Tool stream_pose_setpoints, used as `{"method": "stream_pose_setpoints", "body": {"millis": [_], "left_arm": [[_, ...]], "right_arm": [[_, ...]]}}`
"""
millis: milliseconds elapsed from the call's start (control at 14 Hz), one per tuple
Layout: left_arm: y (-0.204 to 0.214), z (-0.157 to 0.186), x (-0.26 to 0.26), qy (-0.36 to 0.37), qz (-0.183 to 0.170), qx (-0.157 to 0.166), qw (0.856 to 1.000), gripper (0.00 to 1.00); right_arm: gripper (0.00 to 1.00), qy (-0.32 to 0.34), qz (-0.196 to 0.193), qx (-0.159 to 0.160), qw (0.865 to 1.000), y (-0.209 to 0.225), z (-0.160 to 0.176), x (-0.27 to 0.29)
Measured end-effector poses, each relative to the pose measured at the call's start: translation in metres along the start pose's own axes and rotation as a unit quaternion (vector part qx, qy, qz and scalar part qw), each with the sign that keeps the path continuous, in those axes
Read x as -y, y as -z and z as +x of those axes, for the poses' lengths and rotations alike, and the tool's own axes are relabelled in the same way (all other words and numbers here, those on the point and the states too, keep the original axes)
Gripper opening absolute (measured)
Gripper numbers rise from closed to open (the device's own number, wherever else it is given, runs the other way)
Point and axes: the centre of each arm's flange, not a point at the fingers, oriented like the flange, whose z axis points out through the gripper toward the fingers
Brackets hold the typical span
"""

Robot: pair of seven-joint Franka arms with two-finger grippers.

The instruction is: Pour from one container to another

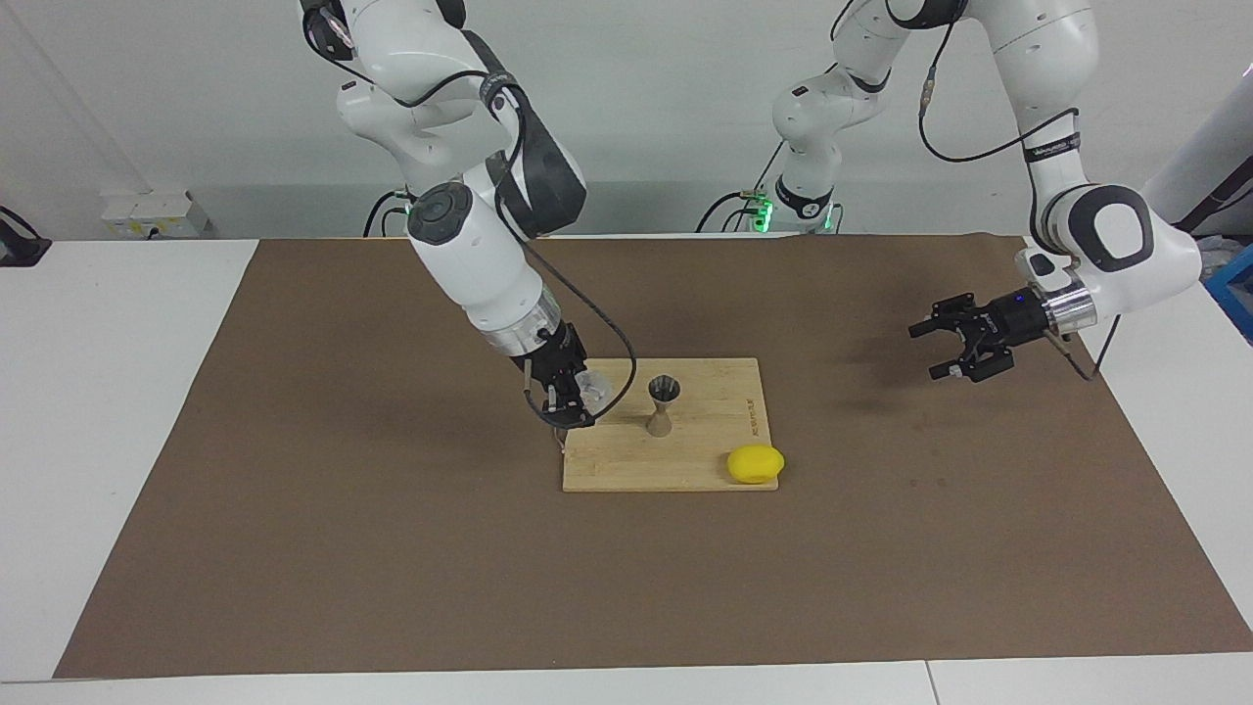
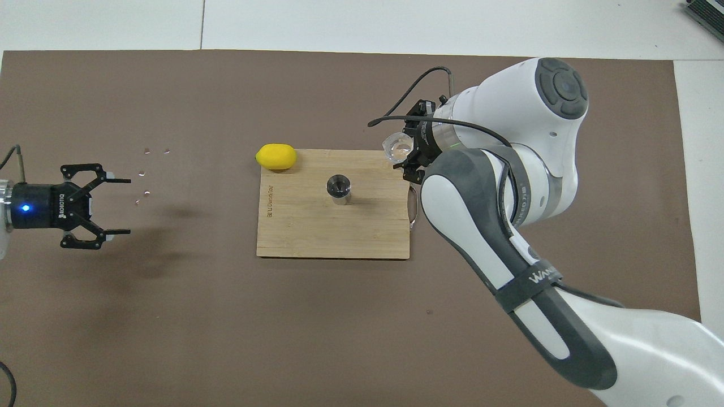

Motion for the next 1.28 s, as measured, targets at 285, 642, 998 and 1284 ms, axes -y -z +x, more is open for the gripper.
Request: {"method": "stream_pose_setpoints", "body": {"millis": [285,642,998,1284], "left_arm": [[0.030,0.021,0.017,-0.034,0.001,0.037,0.999,1.00],[0.063,0.072,0.022,-0.083,-0.021,0.102,0.991,1.00],[0.073,0.114,0.039,-0.127,-0.053,0.169,0.976,1.00],[0.070,0.167,0.056,-0.133,-0.050,0.234,0.962,1.00]], "right_arm": [[0.51,0.013,-0.009,-0.017,1.000,-0.008,-0.022,-0.005],[0.51,0.056,-0.010,-0.066,0.996,-0.015,-0.038,-0.015],[0.51,0.088,-0.003,-0.088,0.992,-0.018,-0.057,-0.026],[0.51,0.122,-0.009,-0.114,0.986,-0.030,-0.077,-0.044]]}}
